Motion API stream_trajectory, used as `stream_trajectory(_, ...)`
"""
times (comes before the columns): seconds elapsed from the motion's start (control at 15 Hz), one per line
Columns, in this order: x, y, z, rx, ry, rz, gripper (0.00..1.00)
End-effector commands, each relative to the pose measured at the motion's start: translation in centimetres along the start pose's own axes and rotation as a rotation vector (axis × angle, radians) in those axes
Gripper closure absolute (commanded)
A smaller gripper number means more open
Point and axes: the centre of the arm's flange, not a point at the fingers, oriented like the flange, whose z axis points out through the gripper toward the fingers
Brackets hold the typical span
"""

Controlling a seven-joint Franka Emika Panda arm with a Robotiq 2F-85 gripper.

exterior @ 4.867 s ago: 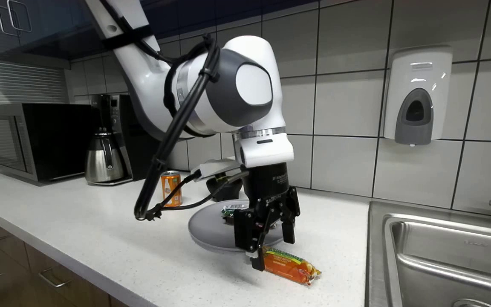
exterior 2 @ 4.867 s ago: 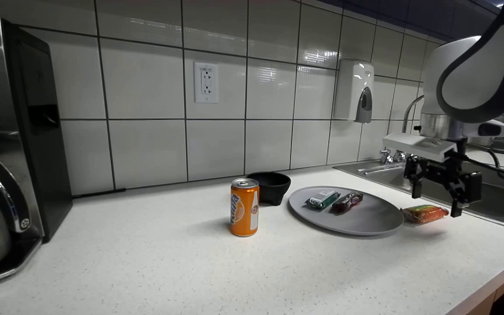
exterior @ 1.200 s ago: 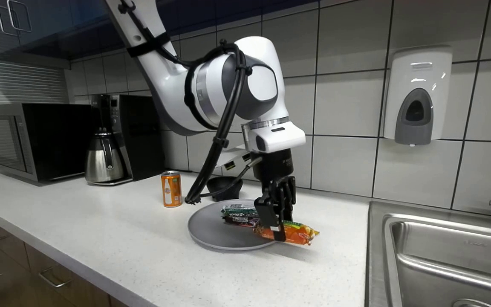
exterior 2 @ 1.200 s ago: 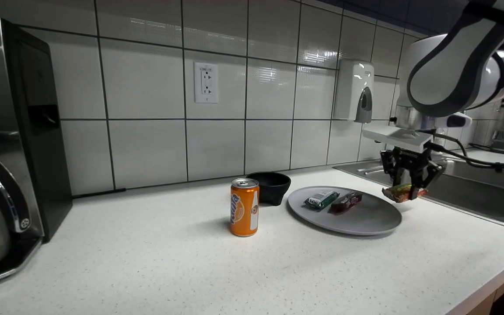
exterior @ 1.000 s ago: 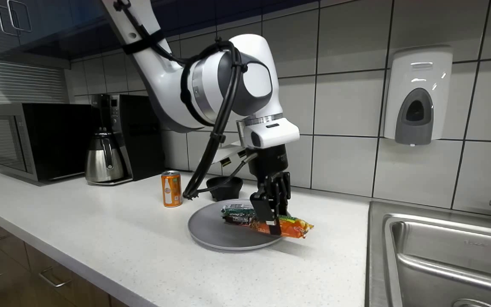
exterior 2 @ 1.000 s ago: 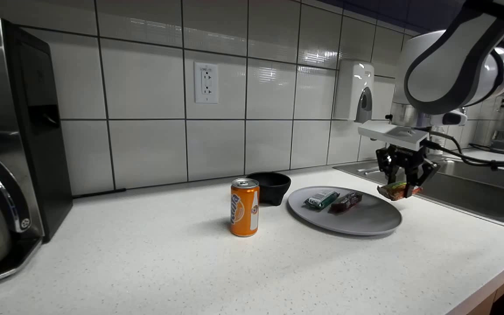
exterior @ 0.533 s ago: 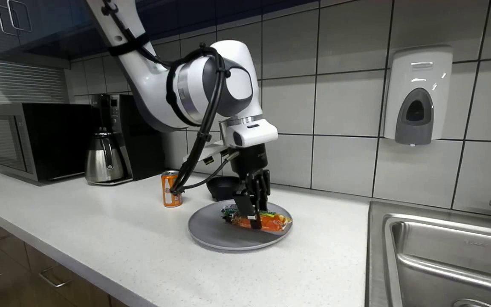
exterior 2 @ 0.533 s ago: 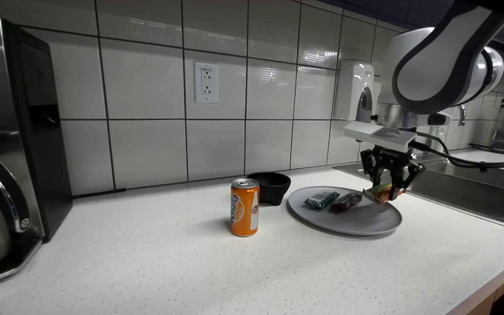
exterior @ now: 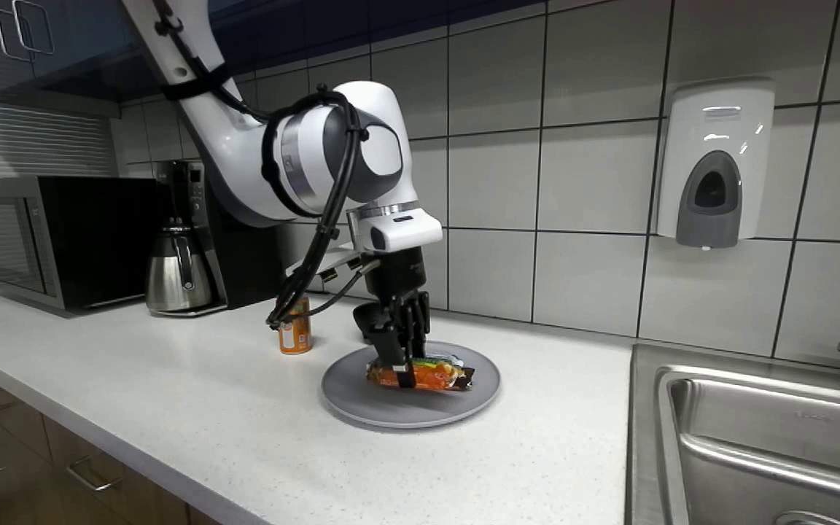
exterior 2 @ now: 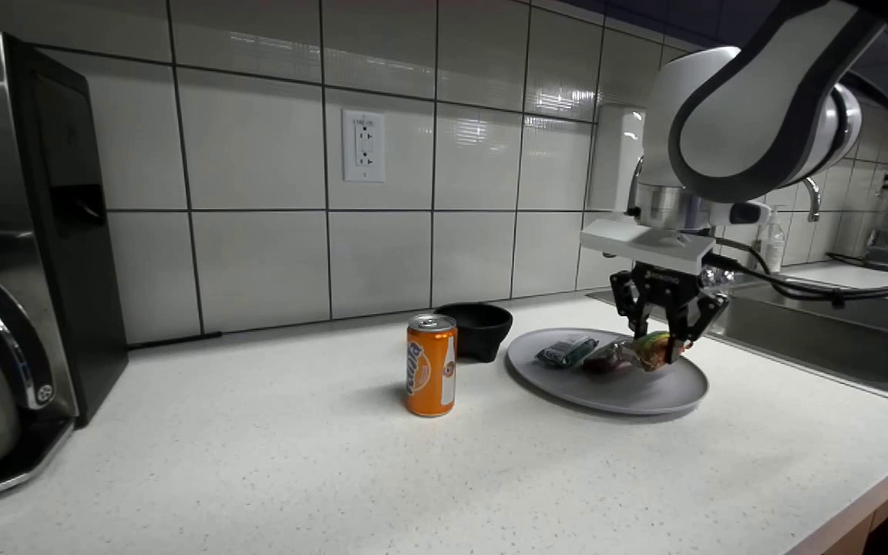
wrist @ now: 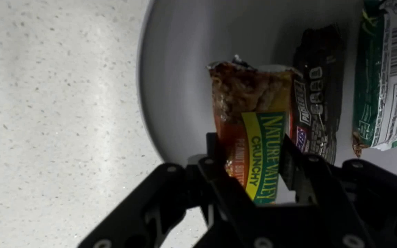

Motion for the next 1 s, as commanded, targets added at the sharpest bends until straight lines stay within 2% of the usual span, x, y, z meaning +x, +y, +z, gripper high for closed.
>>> stream_trajectory(0.0,-0.96,-0.72,-0.20,-0.030,-0.004,-0.029,0.82)
stream_trajectory(0.33,-1.36,-0.87,0.63,-0.054,-0.007,-0.041,0.82)
stream_trajectory(0.4,-1.43,-0.96,0.71,-0.056,-0.007,-0.043,0.78)
stream_trajectory(0.47,-1.46,-1.01,0.76,-0.057,-0.004,-0.045,0.32)
stream_trajectory(0.53,-1.46,-1.10,0.74,-0.058,-0.002,-0.048,0.31)
stream_trajectory(0.6,-1.47,-1.20,0.71,-0.057,0.000,-0.049,0.26)
stream_trajectory(0.8,-1.48,-1.47,0.39,-0.052,0.002,-0.053,0.03)
stream_trajectory(0.93,-1.46,-1.57,-0.08,-0.046,0.005,-0.056,0.00)
